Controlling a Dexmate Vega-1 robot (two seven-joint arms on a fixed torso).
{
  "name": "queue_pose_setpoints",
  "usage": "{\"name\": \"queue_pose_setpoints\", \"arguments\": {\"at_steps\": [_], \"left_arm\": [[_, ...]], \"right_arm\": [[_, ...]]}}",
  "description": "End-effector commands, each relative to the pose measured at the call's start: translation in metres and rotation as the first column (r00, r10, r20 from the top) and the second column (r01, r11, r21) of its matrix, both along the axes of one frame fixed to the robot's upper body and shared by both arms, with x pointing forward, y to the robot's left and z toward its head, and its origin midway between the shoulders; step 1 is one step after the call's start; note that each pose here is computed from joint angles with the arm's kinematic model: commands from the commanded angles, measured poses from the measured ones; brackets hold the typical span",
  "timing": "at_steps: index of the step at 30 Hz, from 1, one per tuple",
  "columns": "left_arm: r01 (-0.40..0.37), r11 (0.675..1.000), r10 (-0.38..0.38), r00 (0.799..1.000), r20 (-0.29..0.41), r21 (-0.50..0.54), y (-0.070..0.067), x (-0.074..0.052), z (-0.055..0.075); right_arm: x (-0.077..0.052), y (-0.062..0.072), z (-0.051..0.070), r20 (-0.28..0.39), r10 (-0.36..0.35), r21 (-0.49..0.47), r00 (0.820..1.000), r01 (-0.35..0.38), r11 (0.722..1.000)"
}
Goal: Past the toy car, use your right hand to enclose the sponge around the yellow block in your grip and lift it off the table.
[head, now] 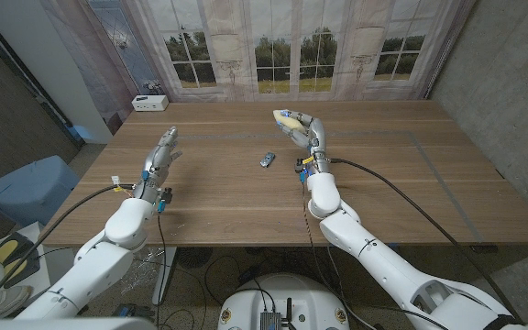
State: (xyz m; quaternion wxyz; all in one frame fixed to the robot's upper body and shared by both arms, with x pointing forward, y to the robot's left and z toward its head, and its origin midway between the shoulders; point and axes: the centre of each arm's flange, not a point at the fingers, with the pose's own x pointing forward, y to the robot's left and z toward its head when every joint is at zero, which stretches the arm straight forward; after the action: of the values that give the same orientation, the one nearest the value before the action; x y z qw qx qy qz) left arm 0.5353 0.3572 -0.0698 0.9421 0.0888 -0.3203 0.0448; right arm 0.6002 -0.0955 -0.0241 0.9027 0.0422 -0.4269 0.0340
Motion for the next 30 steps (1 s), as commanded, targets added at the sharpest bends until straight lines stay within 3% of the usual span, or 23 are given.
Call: {"name": "queue_pose_setpoints", "arguments": {"at_steps": [1,17,30], "left_arm": [[0.006,1.0,-0.007,1.0,0.006,0.007,0.0,0.003,0.004],[0.018,0.999,-0.019,1.0,0.002,0.035,0.015,0.003,0.014],[0.07,0.995,-0.068,0.997,-0.031,0.066,0.029,0.017,0.025]], "right_arm": [[-0.002,-0.022,-0.004,-0.015,0.065,0.14,0.998,-0.063,0.988],[-0.006,-0.041,-0.003,-0.011,0.114,0.284,0.993,-0.106,0.953],[-0.005,-0.059,0.006,0.017,0.082,0.37,0.996,-0.082,0.926]]}}
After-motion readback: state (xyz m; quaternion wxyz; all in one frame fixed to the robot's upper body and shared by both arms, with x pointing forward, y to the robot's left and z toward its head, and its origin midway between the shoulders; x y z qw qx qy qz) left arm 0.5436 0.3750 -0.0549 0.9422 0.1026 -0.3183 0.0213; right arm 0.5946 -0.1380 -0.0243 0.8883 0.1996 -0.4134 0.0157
